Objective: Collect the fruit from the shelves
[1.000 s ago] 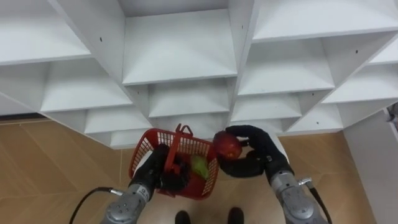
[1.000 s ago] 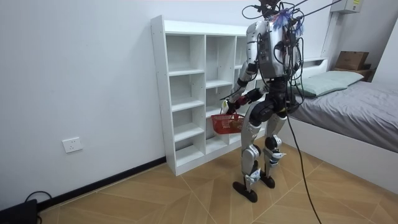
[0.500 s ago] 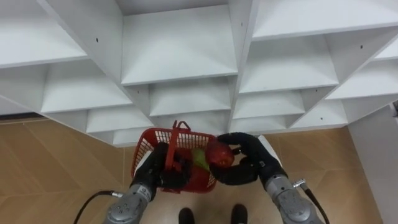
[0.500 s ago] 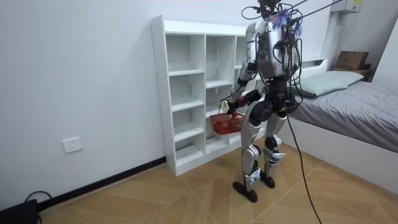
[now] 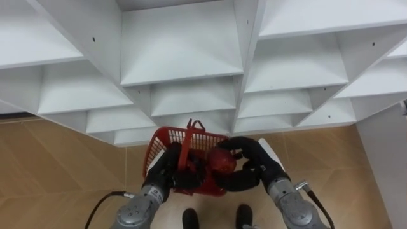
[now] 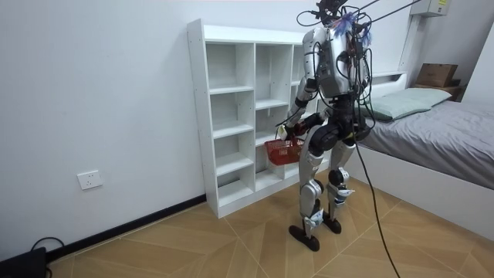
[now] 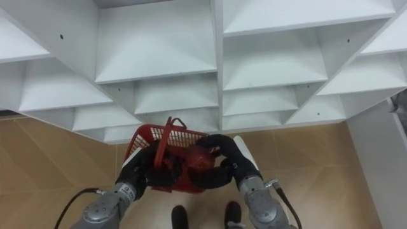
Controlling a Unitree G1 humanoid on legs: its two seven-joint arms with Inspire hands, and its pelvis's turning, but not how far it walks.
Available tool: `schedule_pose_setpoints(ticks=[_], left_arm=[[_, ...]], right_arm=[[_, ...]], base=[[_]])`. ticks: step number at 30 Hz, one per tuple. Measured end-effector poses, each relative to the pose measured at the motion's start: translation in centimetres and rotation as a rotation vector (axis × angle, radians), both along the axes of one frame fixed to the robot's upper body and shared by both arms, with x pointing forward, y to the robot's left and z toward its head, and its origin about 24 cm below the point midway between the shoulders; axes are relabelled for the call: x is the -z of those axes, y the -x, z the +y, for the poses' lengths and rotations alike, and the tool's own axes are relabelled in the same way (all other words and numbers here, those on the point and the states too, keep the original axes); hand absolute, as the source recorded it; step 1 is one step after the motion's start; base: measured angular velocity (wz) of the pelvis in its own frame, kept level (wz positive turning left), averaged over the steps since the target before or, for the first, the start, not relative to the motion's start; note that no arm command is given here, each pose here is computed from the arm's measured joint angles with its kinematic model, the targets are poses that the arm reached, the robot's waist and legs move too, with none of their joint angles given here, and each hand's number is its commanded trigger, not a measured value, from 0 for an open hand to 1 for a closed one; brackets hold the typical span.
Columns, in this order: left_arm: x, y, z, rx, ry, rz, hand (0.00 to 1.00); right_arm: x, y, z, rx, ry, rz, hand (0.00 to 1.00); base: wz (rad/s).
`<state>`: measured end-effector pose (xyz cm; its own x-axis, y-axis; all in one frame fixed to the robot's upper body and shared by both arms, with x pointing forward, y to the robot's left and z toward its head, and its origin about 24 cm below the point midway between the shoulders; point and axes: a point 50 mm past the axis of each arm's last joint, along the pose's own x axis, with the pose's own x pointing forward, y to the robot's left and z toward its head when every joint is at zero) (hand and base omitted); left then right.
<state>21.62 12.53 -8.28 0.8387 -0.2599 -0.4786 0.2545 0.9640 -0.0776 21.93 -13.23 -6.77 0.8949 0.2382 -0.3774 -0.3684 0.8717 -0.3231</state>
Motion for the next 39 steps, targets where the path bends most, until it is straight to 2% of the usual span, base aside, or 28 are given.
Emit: schedule_pose_setpoints(ticks=[22, 23, 24, 25, 26, 39], left_arm=[[-1.0, -0.5, -1.0, 0.110, 0.063, -0.042, 1.00], [-1.1, -0.6, -1.1, 0.114, 0.067, -0.047, 1.00], [-1.3, -0.7, -1.2, 0.122, 0.073, -0.057, 1.00], [-1.5, -0.8, -1.4, 0.126, 0.079, -0.066, 1.00], [-1.6, -0.8, -1.4, 0.125, 0.085, -0.068, 1.00], [-1.6, -0.4, -2.0, 0.168, 0.130, -0.058, 1.00]], right_arm=[[0.8, 0.1, -0.4, -0.029, 0.088, 0.018, 1.00], [0.8, 0.1, -0.4, -0.029, 0.088, 0.018, 0.82], [0.8, 0.1, -0.4, -0.029, 0.088, 0.018, 0.59], [0.8, 0.1, -0.4, -0.030, 0.087, 0.018, 0.16], [0.7, 0.1, -0.4, -0.030, 0.087, 0.017, 0.00], [0.2, -0.3, -0.2, -0.034, 0.076, -0.007, 0.00]], base=[[0.00], [0.00], [0.00], [0.00], [0.00], [0.00]])
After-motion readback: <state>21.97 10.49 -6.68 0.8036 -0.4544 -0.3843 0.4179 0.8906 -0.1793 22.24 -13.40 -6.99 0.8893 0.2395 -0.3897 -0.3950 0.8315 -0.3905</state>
